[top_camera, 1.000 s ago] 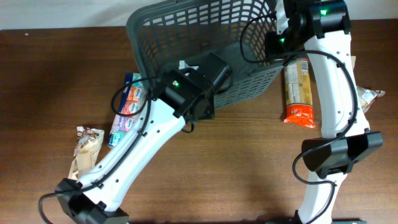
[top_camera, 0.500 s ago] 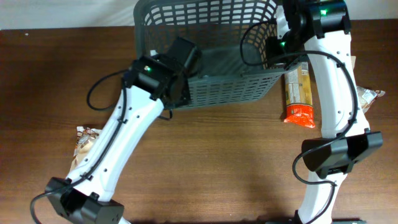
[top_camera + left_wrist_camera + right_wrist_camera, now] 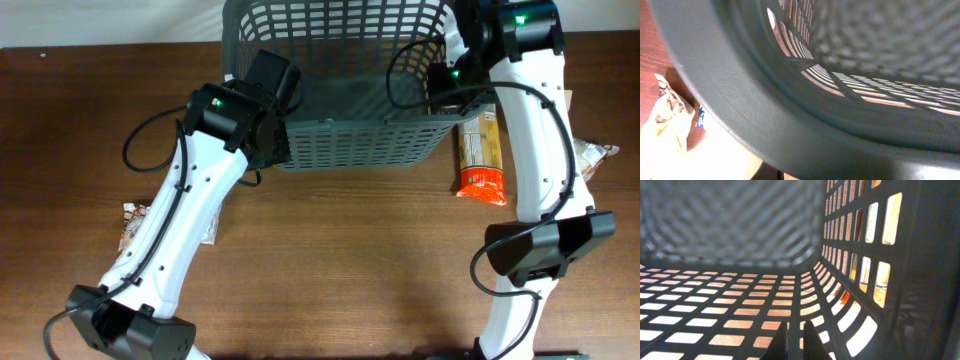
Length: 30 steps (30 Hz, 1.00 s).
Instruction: Pack container
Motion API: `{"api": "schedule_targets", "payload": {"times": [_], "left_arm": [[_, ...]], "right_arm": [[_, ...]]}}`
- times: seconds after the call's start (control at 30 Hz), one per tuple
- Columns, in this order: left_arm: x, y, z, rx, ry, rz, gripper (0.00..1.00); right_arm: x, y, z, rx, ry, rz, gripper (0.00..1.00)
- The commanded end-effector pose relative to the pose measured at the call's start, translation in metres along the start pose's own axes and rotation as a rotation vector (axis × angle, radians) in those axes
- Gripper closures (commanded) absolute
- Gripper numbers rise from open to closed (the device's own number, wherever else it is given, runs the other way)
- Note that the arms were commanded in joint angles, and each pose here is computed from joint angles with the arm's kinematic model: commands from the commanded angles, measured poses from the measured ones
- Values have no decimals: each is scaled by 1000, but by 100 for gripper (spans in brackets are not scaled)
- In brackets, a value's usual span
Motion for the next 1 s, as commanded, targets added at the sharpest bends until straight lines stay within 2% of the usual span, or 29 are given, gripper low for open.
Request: {"api": "schedule_targets", "payload": {"times": [0.0,0.13,0.4,0.5,0.63,0.73,0.8,0.83,0.9,0.93,0.97], "left_arm": [[-2,-1,1,39,-2,-11,98],[-17,2,4,40,22,-46,98],[-87,20,36,39,120,-218,98],[-127,36,69,-11,89,-361,98],[-160,58,113,-103,32,-474,97],[-177,80,156,-217,-63,-528,90],[-184,92,175,-283,-123,-546,76],[-186,96,182,-308,-149,-551,62],[-190,106,194,-340,-195,-552,20],[-190,109,198,-353,-212,-547,1],[-191,112,200,-366,-224,-541,0]], "right_arm": [[-5,0,3,-11,5,-14,96],[-31,-4,6,-14,-32,-120,96],[-137,11,13,-39,-137,-469,96],[-181,33,2,-2,-48,-617,96],[-222,64,-14,88,98,-743,96],[-251,95,-30,198,194,-821,96],[-260,108,-37,227,214,-839,94],[-264,115,-41,242,223,-844,84],[-268,127,-50,283,244,-842,37],[-269,133,-54,306,257,-833,20],[-269,137,-60,326,275,-819,2]]}}
Point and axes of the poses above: each gripper's point midway between its finger pads, its own x axis out along the fingers, its own z axis along the line the jaws close on, y = z × x, the point moved 9 cm from there along -x, back along the fingers, and after that the axes turned 1 degree about -x, right-handed, at the moved point
